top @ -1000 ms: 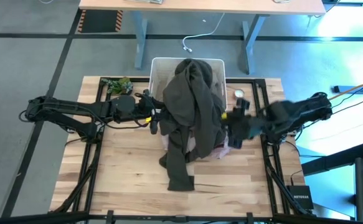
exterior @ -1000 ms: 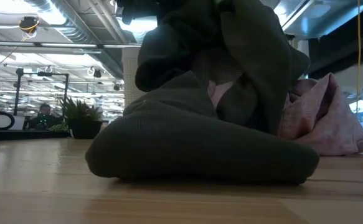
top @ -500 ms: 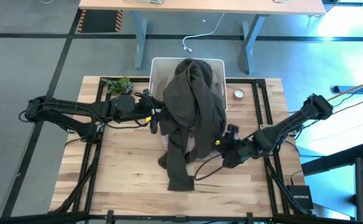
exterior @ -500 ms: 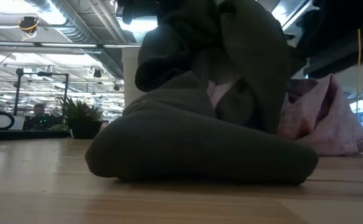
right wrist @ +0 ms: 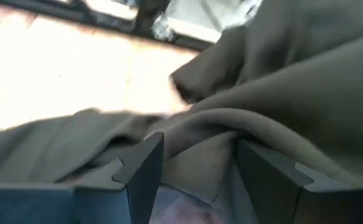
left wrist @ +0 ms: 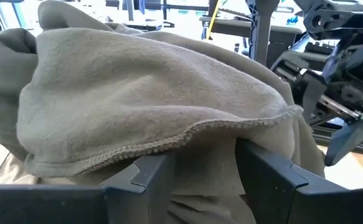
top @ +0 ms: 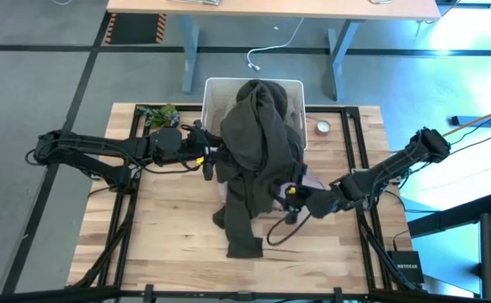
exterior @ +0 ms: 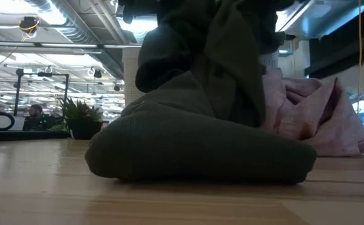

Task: Sort clothes
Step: Put the gray jacket in the white bin

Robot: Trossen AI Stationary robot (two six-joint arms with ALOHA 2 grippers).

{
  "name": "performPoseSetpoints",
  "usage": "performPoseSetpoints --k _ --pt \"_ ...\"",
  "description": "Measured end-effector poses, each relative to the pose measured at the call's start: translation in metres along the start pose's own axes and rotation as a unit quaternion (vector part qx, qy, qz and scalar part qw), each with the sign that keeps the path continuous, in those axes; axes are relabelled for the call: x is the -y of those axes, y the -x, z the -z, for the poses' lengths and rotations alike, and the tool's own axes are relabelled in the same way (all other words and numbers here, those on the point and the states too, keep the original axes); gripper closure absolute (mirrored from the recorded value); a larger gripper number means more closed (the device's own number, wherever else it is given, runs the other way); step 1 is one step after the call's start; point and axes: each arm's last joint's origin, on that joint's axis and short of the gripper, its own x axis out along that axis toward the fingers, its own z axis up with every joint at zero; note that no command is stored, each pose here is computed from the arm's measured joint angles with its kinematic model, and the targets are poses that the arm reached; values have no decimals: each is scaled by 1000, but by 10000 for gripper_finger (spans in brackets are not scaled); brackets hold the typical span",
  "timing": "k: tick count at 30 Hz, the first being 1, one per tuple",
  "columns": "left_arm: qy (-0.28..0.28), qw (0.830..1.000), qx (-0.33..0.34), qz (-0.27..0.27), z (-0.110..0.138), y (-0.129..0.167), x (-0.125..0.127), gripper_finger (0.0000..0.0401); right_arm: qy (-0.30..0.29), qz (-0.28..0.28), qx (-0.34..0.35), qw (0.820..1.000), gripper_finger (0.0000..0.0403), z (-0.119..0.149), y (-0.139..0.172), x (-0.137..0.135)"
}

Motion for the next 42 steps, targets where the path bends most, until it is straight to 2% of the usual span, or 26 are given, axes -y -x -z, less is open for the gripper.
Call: performPoseSetpoints --k 4,7,13,17,19,21,24,29,33,36,42 --pt "0 1000 0 0 0 0 0 237 4 51 41 998 185 -20 -7 17" --pt "0 1000 0 0 0 0 0 237 6 114 59 992 185 -42 -11 41" --pt "0 1000 2 0 0 0 0 237 -2 226 76 971 185 -91 -12 113" --pt "0 1000 2 0 0 0 0 237 -39 300 90 949 185 -114 -3 165" --pt "0 1000 2 0 0 0 0 237 -61 320 99 940 185 -119 0 186" --pt "0 1000 2 0 0 0 0 237 -81 323 103 937 185 -118 0 201" --pt "0 1000 2 0 0 0 0 237 -106 296 78 946 185 -105 -10 213" --pt "0 1000 2 0 0 0 0 237 -135 223 -62 963 185 -66 -50 214" --pt "0 1000 2 0 0 0 0 237 -124 194 -166 959 185 -40 -81 205" --pt "0 1000 2 0 0 0 0 237 -109 179 -213 954 185 -27 -99 198" --pt "-2 1000 0 0 0 0 0 237 -81 174 -223 956 185 -30 -101 189"
